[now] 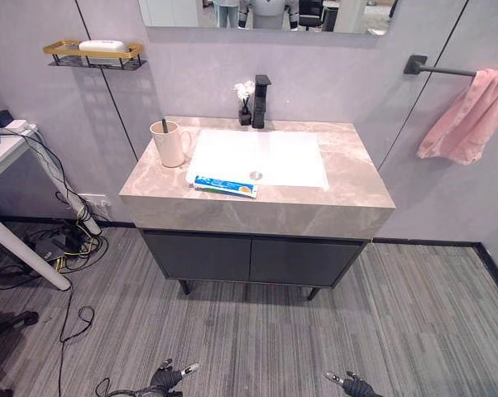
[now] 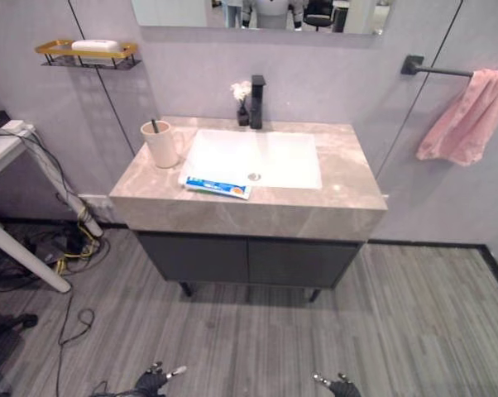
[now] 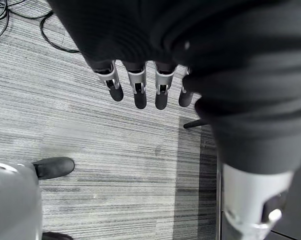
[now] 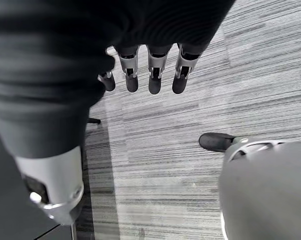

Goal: Put brush and paste in cup on sink, flatten towel.

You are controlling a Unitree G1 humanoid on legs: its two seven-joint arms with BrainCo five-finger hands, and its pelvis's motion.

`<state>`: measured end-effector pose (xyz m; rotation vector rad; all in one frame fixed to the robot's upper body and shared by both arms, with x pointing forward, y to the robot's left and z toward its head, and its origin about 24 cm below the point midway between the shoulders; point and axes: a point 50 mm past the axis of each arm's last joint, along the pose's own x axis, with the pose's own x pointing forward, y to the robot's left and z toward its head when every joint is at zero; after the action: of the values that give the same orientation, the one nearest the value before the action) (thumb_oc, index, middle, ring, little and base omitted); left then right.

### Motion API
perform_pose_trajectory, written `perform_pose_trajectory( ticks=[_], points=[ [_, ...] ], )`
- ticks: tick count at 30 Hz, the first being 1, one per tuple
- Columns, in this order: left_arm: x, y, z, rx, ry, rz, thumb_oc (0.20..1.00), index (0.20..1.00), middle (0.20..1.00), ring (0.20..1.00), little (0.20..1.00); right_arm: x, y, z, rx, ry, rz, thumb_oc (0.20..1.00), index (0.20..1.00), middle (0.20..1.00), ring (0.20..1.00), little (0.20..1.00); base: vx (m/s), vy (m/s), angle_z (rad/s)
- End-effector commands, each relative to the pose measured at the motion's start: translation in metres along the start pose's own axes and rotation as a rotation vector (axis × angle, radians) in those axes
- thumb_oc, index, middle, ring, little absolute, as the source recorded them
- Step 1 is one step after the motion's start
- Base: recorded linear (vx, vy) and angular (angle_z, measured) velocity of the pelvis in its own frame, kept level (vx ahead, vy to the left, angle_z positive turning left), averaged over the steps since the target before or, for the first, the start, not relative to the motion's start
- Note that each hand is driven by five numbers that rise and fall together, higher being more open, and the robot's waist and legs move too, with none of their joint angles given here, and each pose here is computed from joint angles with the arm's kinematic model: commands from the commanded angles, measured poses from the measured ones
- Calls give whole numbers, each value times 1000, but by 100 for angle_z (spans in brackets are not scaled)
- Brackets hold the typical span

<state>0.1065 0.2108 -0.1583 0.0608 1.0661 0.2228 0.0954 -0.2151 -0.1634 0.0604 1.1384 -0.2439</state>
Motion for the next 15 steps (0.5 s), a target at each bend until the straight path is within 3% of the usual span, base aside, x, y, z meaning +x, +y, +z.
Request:
perform_pose_trajectory(
  ticks=[1,6,8,15],
  points=[
    [3,-11,19,40,-82,-25,1000,1000,1000,1000,1000,4,10,27,30,-90,12,1000,1000,1000,1000,1000,-6,6,10],
    [3,-11,26,39,-124,-5,1000,1000,1000,1000,1000,4,11,42,17,-167,-15,1000,1000,1000,1000,1000,-2,1,1],
    [1,-8,43,-16,-206,20,1000,1000,1000,1000,1000,2,18,63,117,-271,25,1000,1000,1000,1000,1000,-27,-3,0],
    [-8,7,124,-30,-531,68,1000,1000,1000,1000,1000,-15,43,141,81,-560,142,1000,1000,1000,1000,1000,-178,-15,0]
  ],
)
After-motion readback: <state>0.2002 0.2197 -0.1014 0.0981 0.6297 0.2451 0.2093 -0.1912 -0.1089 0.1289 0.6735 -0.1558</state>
